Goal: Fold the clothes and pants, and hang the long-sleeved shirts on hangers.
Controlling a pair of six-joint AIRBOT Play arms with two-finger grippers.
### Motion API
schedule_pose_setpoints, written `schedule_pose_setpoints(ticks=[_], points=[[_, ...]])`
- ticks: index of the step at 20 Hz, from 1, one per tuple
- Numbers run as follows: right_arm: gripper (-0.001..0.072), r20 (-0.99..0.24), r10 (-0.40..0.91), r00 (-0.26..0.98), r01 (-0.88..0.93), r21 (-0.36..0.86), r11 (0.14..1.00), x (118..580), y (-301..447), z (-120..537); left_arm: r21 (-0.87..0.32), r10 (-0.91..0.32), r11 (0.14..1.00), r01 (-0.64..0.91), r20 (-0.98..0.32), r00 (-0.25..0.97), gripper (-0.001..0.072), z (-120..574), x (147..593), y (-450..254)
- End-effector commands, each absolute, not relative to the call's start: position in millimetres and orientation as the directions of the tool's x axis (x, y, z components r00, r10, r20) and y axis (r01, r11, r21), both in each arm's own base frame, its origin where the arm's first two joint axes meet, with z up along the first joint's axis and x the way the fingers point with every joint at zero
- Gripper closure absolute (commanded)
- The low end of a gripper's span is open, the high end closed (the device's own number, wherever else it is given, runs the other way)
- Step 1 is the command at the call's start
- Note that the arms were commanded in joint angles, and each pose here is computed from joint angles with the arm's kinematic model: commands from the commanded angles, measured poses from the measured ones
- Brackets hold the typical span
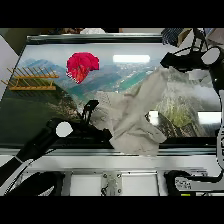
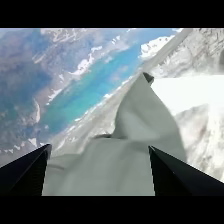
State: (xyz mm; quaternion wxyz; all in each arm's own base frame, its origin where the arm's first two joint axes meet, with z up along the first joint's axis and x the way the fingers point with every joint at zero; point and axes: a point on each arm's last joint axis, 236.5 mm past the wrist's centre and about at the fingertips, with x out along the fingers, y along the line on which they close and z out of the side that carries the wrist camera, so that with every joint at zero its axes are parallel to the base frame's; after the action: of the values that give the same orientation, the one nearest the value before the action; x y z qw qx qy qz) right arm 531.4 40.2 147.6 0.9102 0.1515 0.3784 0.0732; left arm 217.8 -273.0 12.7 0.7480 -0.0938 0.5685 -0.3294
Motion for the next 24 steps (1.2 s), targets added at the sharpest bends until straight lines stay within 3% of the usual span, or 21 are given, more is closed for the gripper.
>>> schedule_pose_setpoints(ticks=[1, 4, 10, 15, 21, 24], points=[[0.0048, -0.64, 0.26, 0.723, -0.037, 0.34, 0.94, 527, 38, 170, -0.546, -0.641, 0.761, 0.35, -0.716, 0.276, 0.0077, 52, 259, -271], [0.0191, -0.68, 0.226, 0.697, -0.062, 0.257, 0.964, 497, 26, 178, -0.549, -0.588, 0.807, 0.22, -0.706, 0.394, 0.0077, 65, 312, -224], [0.0191, -0.837, 0.17, 0.52, -0.009, 0.194, 0.981, 398, 17, 104, -0.515, -0.499, 0.856, 0.044, -0.803, 0.325, 0.0078, -10, 348, -188], [0.0192, -0.926, 0.136, 0.352, 0.102, 0.182, 0.978, 328, 11, 26, -0.51, -0.515, 0.856, 0.087, -0.825, 0.232, 0.0077, -17, 369, -216], [0.0202, -0.957, 0.136, 0.255, 0.15, 0.178, 0.973, 299, 12, -2, -0.196, -0.219, 0.948, 0.249, -0.973, 0.067, 0.0078, -52, 351, -189], [0.0202, -0.959, 0.133, 0.25, 0.149, 0.174, 0.973, 298, 11, -2, -0.187, -0.203, 0.959, 0.214, -0.978, 0.056, 0.0077, -71, 343, -188]])
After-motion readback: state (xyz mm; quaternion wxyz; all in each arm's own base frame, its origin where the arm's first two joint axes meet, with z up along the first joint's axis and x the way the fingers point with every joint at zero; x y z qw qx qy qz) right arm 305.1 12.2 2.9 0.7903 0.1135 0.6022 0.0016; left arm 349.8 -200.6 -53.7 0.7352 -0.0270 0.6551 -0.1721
